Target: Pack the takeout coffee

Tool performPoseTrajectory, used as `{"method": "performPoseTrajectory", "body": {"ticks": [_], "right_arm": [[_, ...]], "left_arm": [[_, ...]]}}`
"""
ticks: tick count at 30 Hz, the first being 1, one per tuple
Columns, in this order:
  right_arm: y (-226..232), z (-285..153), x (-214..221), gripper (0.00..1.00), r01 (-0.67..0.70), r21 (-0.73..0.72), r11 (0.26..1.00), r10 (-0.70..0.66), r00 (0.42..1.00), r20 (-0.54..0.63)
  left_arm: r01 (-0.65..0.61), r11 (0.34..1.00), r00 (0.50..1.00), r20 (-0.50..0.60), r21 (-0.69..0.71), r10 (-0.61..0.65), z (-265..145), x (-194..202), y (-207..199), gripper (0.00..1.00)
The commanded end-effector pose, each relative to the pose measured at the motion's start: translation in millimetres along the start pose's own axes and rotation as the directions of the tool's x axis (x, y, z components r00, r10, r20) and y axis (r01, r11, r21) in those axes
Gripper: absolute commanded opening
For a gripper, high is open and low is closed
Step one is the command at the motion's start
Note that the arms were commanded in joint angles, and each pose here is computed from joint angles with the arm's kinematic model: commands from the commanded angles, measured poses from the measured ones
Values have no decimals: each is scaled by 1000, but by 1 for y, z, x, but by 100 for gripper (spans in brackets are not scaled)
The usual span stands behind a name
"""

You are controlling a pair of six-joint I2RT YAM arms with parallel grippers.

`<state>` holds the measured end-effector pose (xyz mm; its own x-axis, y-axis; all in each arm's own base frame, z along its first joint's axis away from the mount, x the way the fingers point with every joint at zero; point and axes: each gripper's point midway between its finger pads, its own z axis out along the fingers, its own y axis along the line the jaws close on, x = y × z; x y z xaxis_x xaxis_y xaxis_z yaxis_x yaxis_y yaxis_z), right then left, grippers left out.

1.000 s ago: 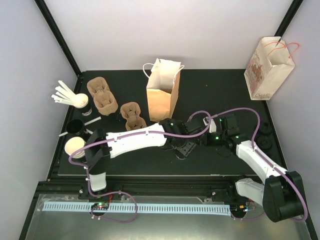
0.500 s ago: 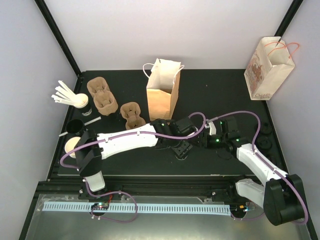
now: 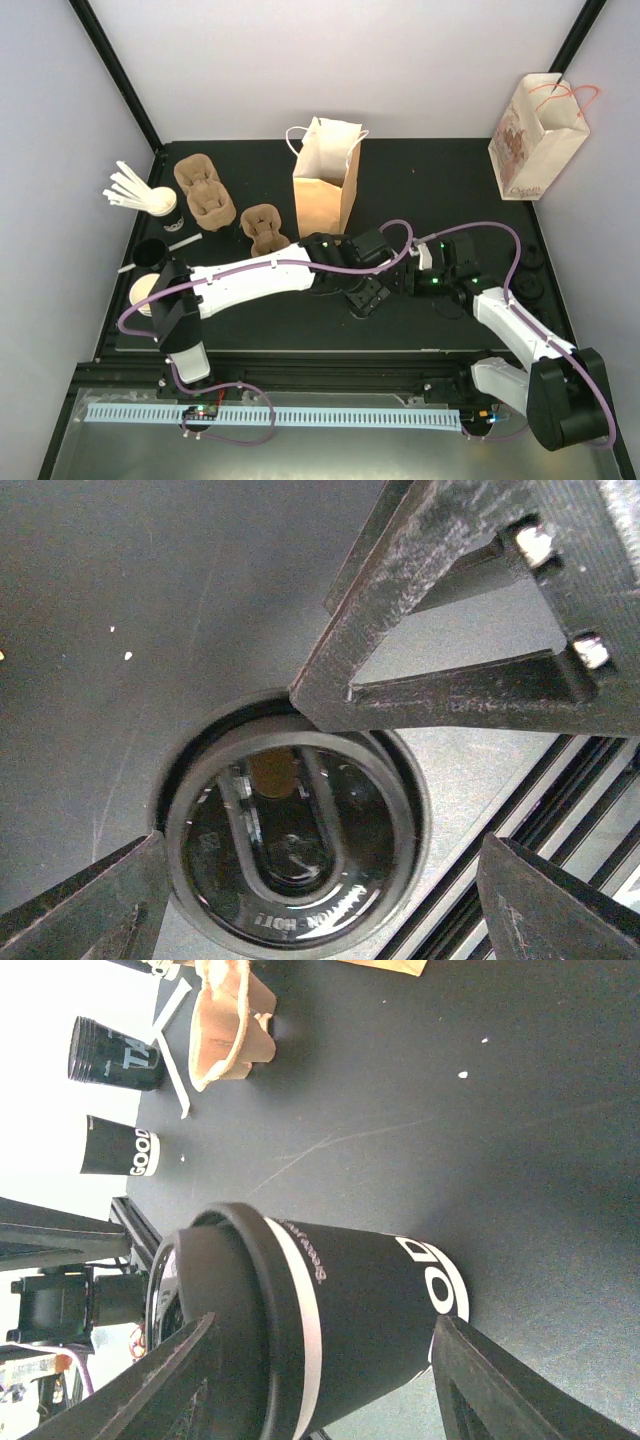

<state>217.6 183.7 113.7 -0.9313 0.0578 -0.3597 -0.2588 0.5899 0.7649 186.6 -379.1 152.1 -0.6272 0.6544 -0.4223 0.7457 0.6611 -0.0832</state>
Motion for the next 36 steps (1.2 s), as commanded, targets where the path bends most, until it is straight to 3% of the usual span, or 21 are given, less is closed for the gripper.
{"method": "performPoseTrajectory", "body": {"ticks": [1, 14, 28, 36], "right_arm": [[7, -2, -7, 61, 18, -24, 1000, -17, 1000, 14], [5, -2, -10, 62, 13, -13, 1000, -13, 999, 31], [3, -3, -9, 62, 12, -2, 1000, -12, 999, 30], [21, -17, -20, 62, -9, -40, 999, 14, 991, 131]], "left_arm": [[30, 999, 999, 20, 16, -30, -16, -9, -5, 87], [109, 992, 989, -98, -63, -115, 10, 8, 9, 92], [119, 989, 986, -105, -93, -129, 14, 9, 16, 67], [22, 999, 995, -92, -34, -25, 6, 12, 12, 66]]}}
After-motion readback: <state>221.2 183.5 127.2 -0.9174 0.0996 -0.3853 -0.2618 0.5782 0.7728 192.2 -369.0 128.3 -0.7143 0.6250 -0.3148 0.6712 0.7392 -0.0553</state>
